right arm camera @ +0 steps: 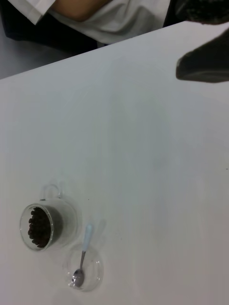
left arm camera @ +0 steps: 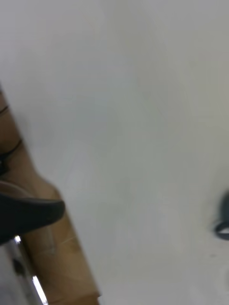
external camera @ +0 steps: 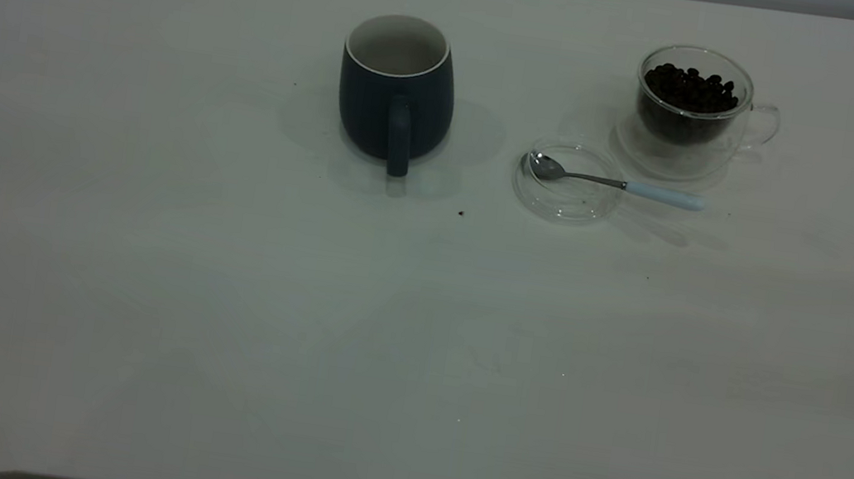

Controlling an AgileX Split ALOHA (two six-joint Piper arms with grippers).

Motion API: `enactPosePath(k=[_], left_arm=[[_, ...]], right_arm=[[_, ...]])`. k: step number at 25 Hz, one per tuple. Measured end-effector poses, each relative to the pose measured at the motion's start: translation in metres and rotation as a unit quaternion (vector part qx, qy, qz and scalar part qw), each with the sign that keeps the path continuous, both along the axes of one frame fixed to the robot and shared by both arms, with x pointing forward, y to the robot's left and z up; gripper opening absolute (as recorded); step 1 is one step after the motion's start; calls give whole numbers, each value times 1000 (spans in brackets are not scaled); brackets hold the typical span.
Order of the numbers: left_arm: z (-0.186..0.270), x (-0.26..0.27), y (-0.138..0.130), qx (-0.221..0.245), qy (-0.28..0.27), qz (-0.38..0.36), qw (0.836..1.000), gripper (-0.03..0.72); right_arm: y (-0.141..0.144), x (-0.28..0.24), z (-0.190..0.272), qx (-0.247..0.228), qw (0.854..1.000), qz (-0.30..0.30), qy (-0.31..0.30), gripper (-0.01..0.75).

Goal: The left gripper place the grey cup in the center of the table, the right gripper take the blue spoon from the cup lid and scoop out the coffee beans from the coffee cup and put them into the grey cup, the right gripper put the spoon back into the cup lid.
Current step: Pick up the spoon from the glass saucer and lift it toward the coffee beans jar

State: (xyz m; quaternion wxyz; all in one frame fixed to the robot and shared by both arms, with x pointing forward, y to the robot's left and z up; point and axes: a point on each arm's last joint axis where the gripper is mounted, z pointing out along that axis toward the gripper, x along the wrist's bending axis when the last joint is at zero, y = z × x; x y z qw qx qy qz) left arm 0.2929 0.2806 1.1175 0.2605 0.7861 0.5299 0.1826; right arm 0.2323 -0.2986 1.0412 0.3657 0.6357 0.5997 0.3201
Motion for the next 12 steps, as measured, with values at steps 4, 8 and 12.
enactPosePath(k=[4,8,12], left_arm=[[-43,-20,8,5,19,-7,1000,530],[-73,-28,11,12,35,-8,999,530],[-80,-31,12,7,36,-11,999,530]], right_arm=[[0,0,0,0,1000,0,0,240],[0,0,0,0,1000,0,0,240],[0,0,0,0,1000,0,0,240]])
